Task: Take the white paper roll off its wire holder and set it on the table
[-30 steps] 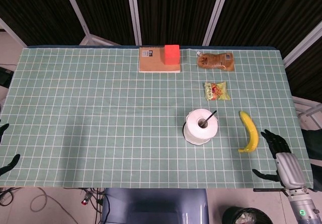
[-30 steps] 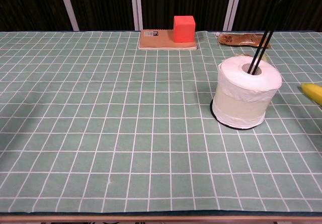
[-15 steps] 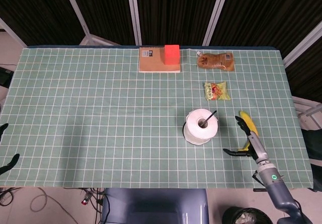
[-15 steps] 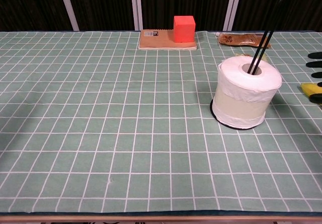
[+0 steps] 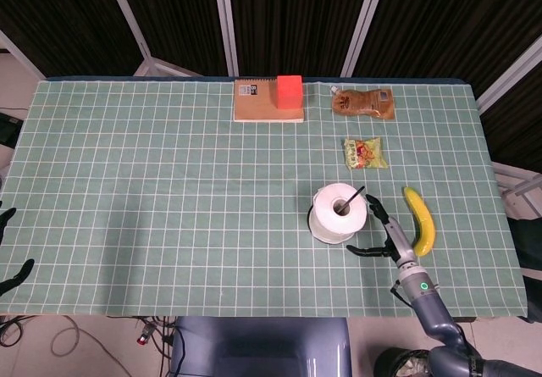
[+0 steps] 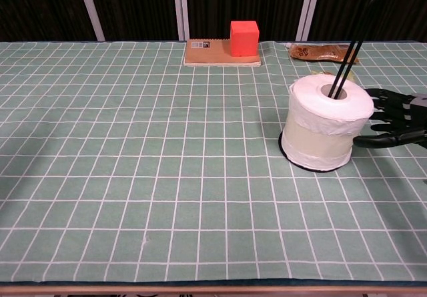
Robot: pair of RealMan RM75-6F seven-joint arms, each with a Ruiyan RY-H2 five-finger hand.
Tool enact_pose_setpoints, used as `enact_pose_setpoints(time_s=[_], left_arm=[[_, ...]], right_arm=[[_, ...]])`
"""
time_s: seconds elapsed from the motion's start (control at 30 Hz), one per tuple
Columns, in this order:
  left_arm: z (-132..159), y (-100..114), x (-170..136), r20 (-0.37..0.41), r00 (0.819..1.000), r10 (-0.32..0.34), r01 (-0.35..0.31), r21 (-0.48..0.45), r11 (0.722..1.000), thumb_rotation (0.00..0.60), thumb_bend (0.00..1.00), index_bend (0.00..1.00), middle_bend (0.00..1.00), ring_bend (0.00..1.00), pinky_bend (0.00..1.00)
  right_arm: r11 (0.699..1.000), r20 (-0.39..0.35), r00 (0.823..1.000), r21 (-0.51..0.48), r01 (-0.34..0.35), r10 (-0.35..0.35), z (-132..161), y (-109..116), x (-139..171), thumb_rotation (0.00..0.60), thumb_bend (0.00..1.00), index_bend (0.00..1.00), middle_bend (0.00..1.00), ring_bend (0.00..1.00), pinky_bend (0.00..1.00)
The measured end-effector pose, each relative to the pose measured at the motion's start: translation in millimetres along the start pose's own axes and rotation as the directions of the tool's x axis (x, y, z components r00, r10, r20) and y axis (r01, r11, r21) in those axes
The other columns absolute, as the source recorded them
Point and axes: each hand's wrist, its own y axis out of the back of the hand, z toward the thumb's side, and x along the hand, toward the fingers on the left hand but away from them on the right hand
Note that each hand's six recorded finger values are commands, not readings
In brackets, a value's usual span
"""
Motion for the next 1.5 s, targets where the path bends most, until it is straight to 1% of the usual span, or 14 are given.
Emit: enact_pose_setpoints(time_s=[0.2,0.4,0.83,1.03,1.1,1.2,1.27,1.33,1.43,1.5], left_arm=[[-1,0,0,-0.003,1.0,0.0,0.0,0.001,1.0,0.6,0.22,0.12,0.0,0.0,0.03],[-1,0,0,-0.002,1.0,-0.002,0.002,0.002,1.0,0.6,0.22,0.12,0.0,0.0,0.03],[0,-2,0,-0.001,1.0,-0.005,0.005,0.01,1.0,0.6,0.22,0.12,0.0,0.0,0.03],[0,-1,0,-0.003,1.0,-0.004,0.004,0.008,1.0,0.6,0.22,0.12,0.0,0.0,0.03],[-1,-1,0,-0.004,1.0,-0.003,0.003,0.008,1.0,0.6,0.22,0.12,0.0,0.0,0.03],[-1,-1,0,-0.005,1.0,-0.005,0.005,0.008,1.0,0.6,0.22,0.12,0.0,0.0,0.03],[-1,-1,0,-0.004,1.0,-0.005,0.005,0.008,1.0,0.6,0.22,0.12,0.0,0.0,0.03],[-1,-1,0,-0.004,1.0,-0.005,0.005,0.009,1.0,0.6,0.22,0.12,0.0,0.0,0.03],[-1,-1,0,-0.005,1.0,-0.005,0.005,0.01,1.0,0.6,0.22,0.12,0.0,0.0,0.03],[-1,-2,0,-0.004,1.0,-0.007,0.007,0.012,1.0,0.6,0.22,0.12,0.0,0.0,0.03]], right_arm=[[1.0,-0.012,1.0,-0.008,0.004,-0.004,-2,-14,-12,0.6,0.0,0.0,0.0,0.0,0.0],[1.0,-0.019,1.0,-0.018,0.009,-0.009,-3,-23,-21,0.6,0.0,0.0,0.0,0.0,0.0],[0.999,-0.023,0.999,-0.03,0.038,-0.039,0,-29,-42,0.6,0.0,0.0,0.0,0.0,0.0],[0.998,-0.007,0.999,-0.045,0.04,-0.04,0,-30,-48,0.6,0.0,0.0,0.0,0.0,0.0],[0.998,-0.005,0.999,-0.048,0.043,-0.043,0,-31,-49,0.6,0.0,0.01,0.03,0.04,0.0],[0.997,-0.017,0.998,-0.058,0.052,-0.053,3,-31,-50,0.6,0.01,0.07,0.14,0.16,0.0],[0.996,-0.03,0.997,-0.062,0.063,-0.065,5,-30,-51,0.6,0.05,0.12,0.19,0.23,0.01],[0.994,-0.047,0.996,-0.079,0.076,-0.08,8,-29,-51,0.6,0.09,0.15,0.21,0.26,0.03],[0.989,-0.062,0.993,-0.114,0.093,-0.101,10,-28,-51,0.6,0.11,0.2,0.24,0.29,0.07],[0.988,-0.069,0.991,-0.113,0.102,-0.111,11,-27,-51,0.6,0.11,0.21,0.24,0.3,0.09]])
